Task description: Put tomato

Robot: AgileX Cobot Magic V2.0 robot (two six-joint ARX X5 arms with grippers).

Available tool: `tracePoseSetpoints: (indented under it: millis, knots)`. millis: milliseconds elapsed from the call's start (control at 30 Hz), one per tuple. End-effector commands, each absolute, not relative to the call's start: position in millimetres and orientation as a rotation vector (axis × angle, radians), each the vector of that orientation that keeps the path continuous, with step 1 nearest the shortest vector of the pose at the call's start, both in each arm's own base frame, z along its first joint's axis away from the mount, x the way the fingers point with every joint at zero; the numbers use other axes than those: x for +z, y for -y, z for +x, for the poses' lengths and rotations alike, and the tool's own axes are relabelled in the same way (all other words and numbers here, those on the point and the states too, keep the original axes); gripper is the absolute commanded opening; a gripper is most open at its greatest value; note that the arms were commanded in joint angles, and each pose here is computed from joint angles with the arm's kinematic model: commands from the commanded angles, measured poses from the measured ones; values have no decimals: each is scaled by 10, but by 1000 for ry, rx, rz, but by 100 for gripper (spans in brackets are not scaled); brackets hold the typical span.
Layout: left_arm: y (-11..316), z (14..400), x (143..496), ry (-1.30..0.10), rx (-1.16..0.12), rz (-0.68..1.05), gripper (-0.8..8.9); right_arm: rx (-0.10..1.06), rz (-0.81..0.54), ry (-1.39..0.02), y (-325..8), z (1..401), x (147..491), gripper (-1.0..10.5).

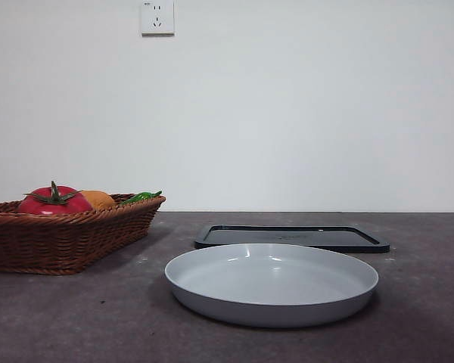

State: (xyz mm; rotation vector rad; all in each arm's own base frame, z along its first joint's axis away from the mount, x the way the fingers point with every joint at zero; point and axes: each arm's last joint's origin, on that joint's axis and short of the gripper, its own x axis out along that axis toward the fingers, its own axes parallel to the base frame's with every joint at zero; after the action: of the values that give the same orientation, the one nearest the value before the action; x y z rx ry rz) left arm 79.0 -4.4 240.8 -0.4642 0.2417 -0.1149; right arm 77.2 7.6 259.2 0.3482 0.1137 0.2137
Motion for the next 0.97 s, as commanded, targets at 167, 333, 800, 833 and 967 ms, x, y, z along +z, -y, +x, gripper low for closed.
tracePoseSetpoints:
  millis: [167, 333, 800, 833, 967]
  knots:
    - [67, 826, 2862, -307, -206, -345, 10, 298, 263, -190, -103, 800, 3042, 7]
    - [97, 900, 3095, -399, -310, -302, 10, 375, 231, -319, -128, 864, 3288, 7]
    - [241, 1051, 3457, -629, -513, -184, 10, 621, 168, -652, -286, 1058, 3608, 7]
    - [250, 1053, 3473, -643, -522, -178, 10, 635, 161, -668, -303, 1064, 3614, 7]
    - [287, 1063, 3517, -691, -559, -143, 10, 711, 123, -727, -396, 1089, 3614, 7]
